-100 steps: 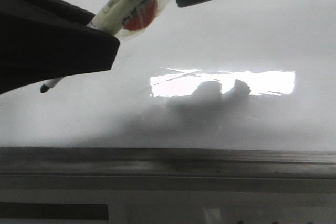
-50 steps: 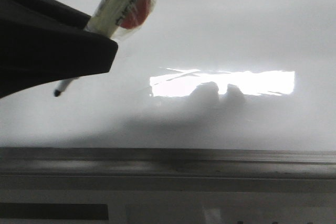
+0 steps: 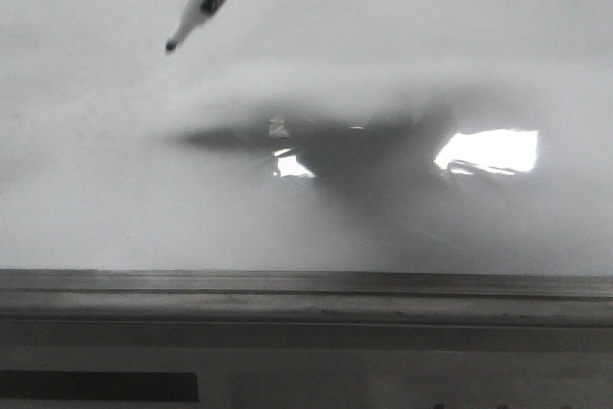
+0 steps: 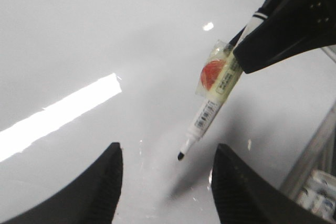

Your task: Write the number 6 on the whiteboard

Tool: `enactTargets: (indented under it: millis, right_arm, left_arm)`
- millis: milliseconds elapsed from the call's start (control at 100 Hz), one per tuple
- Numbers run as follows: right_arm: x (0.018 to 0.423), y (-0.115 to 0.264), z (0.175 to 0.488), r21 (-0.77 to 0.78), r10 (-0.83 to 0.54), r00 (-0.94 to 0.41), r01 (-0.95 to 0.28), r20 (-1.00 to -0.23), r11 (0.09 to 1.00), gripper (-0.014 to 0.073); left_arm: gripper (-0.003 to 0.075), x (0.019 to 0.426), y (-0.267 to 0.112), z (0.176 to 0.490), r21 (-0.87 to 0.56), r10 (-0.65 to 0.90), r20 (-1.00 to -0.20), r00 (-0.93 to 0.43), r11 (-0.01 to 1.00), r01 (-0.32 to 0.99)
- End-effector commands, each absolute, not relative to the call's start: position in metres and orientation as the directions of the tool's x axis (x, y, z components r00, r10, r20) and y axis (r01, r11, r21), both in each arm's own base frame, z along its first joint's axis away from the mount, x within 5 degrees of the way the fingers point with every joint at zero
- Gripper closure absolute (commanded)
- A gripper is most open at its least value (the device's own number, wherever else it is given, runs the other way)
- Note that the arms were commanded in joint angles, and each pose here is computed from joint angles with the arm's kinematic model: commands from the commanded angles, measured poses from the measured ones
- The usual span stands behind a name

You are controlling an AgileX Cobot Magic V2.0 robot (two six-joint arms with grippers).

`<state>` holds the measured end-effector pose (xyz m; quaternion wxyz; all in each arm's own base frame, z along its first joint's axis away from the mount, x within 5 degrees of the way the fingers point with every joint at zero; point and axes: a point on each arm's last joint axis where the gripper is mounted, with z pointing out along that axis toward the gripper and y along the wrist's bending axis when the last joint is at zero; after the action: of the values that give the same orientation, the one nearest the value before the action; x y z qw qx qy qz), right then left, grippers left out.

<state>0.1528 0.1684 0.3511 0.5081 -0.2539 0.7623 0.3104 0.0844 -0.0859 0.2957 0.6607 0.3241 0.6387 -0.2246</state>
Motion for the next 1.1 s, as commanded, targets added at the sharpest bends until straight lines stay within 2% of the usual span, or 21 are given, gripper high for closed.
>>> enactTargets:
  millis: [0, 150, 240, 380, 440, 520, 600, 730, 920, 1090]
  right_arm:
    - [0.169, 0.16, 0.386, 0.207, 0.02, -0.277, -0.669, -0.961, 0.714, 0.0659]
    - [0.194, 0.153, 0.401, 0.197, 0.007, -0.3, -0.61, -0.954, 0.768, 0.0659]
    - [0.203, 0.156, 0.396, 0.185, -0.012, -0.308, -0.601, -0.951, 0.778, 0.0659]
    - [0.214, 0.171, 0.349, 0.196, -0.103, -0.433, -0.592, -0.895, 0.782, 0.0659]
    - [0.209, 0.179, 0.321, 0.234, -0.133, -0.512, -0.589, -0.849, 0.774, 0.0659]
    - [0.196, 0.185, 0.305, 0.248, -0.173, -0.547, -0.609, -0.819, 0.753, 0.0659]
    - [0.186, 0.181, 0.312, 0.249, -0.16, -0.522, -0.625, -0.838, 0.74, 0.0659]
    - [0.182, 0.172, 0.337, 0.276, -0.028, -0.437, -0.616, -0.899, 0.738, 0.0659]
    - [0.189, 0.192, 0.328, 0.26, -0.086, -0.455, -0.643, -0.887, 0.721, 0.0659]
    - [0.164, 0.191, 0.35, 0.25, -0.066, -0.387, -0.708, -0.92, 0.661, 0.0659]
  left_arm:
    - [0.0387, 0.079, -0.074, 0.318, 0.1, -0.006, -0.988, 0.152, 0.731, 0.675]
    - [0.0387, 0.079, -0.067, 0.317, 0.049, -0.033, -0.993, 0.115, 0.762, 0.645]
    - [0.0387, 0.079, -0.067, 0.315, 0.035, -0.04, -0.994, 0.102, 0.764, 0.644]
    - [0.0387, 0.079, -0.067, 0.316, 0.035, -0.046, -0.993, 0.108, 0.764, 0.644]
    - [0.0387, 0.079, -0.067, 0.317, 0.035, -0.049, -0.992, 0.112, 0.764, 0.644]
    - [0.0387, 0.079, -0.067, 0.318, 0.035, -0.057, -0.991, 0.121, 0.764, 0.645]
    - [0.0387, 0.079, -0.067, 0.318, 0.035, -0.058, -0.991, 0.122, 0.764, 0.645]
    - [0.0387, 0.079, -0.067, 0.318, 0.035, -0.056, -0.991, 0.12, 0.764, 0.645]
    - [0.0387, 0.079, -0.067, 0.315, 0.041, -0.03, -0.995, 0.099, 0.764, 0.644]
    - [0.0387, 0.083, -0.074, 0.306, 0.079, 0.056, -0.997, 0.055, 0.743, 0.665]
